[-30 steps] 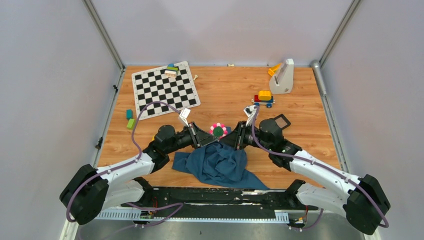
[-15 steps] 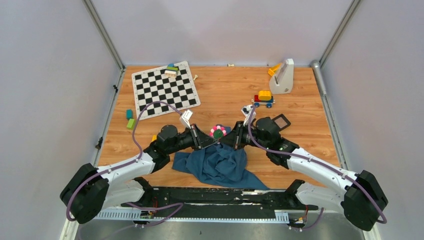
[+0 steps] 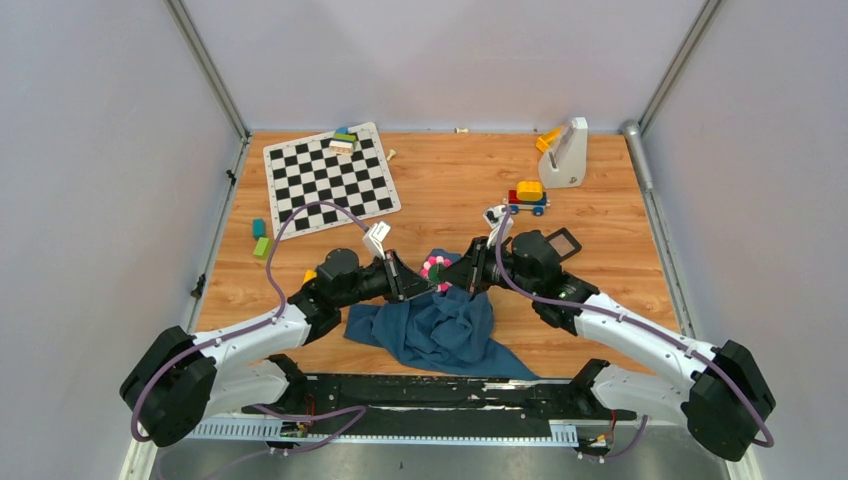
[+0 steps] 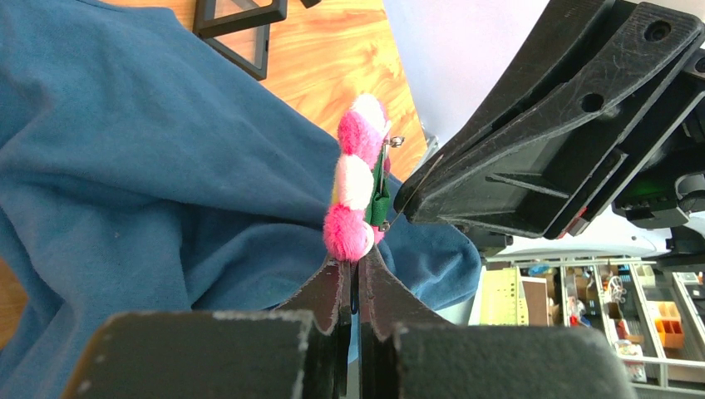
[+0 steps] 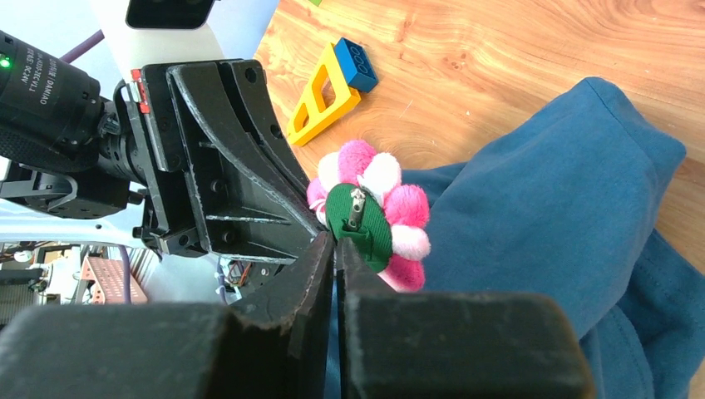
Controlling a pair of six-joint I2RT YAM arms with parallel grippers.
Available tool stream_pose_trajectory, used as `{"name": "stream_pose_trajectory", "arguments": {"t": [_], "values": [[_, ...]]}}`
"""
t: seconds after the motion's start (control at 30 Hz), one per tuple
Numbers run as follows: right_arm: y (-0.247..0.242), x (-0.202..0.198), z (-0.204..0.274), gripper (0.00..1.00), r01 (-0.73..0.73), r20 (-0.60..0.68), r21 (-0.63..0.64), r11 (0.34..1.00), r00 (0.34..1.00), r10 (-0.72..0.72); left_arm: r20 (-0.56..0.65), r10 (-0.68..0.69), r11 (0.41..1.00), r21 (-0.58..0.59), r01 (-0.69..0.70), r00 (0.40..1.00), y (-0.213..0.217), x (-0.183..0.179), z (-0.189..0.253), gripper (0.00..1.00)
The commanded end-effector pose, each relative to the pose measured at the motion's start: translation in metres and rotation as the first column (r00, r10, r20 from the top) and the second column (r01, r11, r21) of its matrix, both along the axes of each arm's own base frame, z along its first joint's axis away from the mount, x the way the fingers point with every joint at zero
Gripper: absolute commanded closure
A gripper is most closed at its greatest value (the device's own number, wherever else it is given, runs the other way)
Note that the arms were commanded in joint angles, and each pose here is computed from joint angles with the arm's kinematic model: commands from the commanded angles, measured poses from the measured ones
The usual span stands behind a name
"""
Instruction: Remove the brooch from the garment
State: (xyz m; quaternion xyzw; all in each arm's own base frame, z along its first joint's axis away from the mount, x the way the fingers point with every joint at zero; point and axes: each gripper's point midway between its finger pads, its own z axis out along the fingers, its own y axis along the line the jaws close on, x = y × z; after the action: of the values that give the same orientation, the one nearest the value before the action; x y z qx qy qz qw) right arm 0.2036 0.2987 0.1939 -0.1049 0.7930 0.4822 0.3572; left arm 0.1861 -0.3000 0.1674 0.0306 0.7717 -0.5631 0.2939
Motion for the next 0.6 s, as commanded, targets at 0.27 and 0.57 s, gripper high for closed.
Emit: {"name": "stream_pose_trajectory", "arguments": {"t": [0.27,0.57], "values": [[-0.005,-0.002,0.033,0.69,-0.002,0.089,0.035,0.999,0.996,-0.001,0.056,0.017,0.998,-0.063,-0.013,0.998,-0.002,0.004,0.026,1.0],[-0.026,-0.007,0.044,0.46,0.06,0.146,0.059,0.996,0.987,-0.069,0.025,-0.001,0.991,-0.131,0.004,1.0,-0.003,0.004,0.032,1.0]]}}
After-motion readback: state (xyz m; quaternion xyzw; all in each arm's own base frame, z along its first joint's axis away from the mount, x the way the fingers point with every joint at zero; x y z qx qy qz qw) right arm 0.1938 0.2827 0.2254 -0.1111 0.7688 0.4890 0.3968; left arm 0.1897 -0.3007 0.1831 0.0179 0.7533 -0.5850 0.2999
